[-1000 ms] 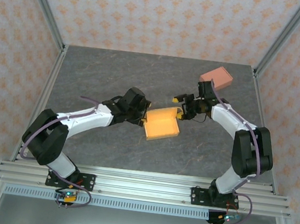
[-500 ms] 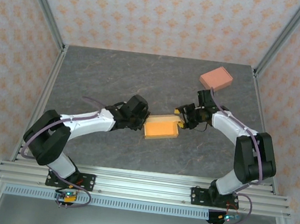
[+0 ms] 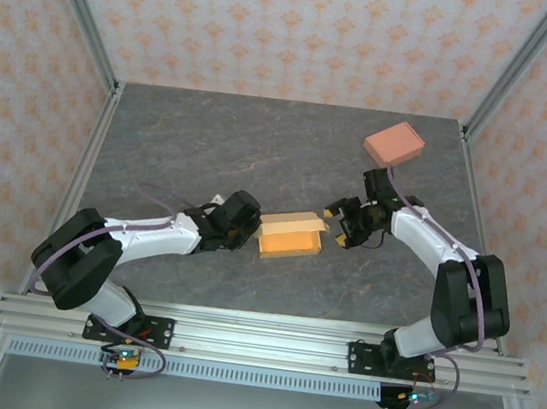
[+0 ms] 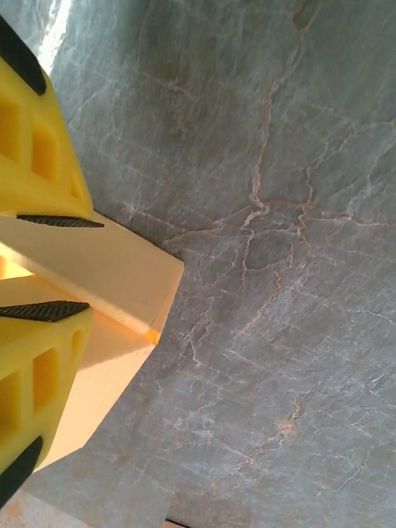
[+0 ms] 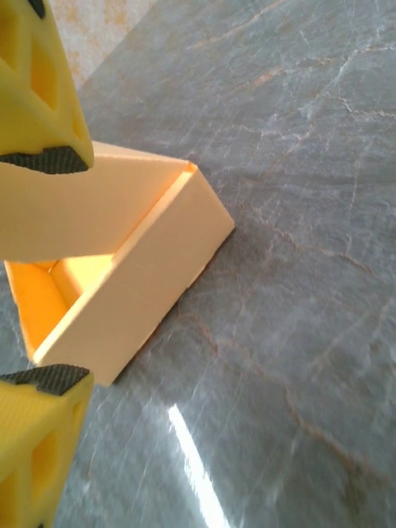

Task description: Fold the paper box

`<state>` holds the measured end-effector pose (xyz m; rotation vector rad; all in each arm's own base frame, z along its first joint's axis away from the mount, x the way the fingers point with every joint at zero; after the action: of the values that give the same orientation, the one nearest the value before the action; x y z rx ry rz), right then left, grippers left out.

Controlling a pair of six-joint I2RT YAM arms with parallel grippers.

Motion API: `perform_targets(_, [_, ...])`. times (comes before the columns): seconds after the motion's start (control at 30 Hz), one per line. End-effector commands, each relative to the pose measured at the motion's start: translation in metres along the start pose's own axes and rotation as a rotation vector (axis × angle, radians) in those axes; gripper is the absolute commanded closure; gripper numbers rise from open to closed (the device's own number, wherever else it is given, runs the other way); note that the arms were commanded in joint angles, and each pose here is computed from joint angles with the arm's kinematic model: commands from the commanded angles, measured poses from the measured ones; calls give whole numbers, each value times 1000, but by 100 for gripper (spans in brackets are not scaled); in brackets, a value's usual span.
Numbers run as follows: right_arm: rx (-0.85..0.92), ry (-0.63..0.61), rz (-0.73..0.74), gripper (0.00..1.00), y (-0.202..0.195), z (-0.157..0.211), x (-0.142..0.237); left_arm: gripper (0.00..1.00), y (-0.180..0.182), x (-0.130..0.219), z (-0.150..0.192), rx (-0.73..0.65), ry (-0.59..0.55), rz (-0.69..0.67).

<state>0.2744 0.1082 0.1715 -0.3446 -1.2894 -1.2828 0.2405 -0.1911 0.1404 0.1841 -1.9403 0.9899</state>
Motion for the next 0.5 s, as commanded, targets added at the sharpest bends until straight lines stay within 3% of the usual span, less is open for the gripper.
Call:
perform_targets(0.0, [60,-62,22,33,1,5,30,68,-3,6,-4,-37,-74,32])
perform_targets(0.3, [205,-84,25,29,9,38,70,67,8,13,-8,-53,-134,5])
perform_targets(0.47, [411,-225,122,33,14,60,78,63,9,41,-23,-125,-262,-56])
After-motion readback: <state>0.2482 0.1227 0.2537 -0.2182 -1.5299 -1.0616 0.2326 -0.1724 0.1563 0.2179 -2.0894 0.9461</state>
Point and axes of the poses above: each hand's point on the last joint's axis, 136 mm out from that joint toward the fingers, its own x axis back along the fingers, its own y axis along the line the jaws close on, z = x × y, the point moved 10 cm from there along x, back along the fingers, and after that the axes turned 15 degrees about -x, right-handed, at the moved point
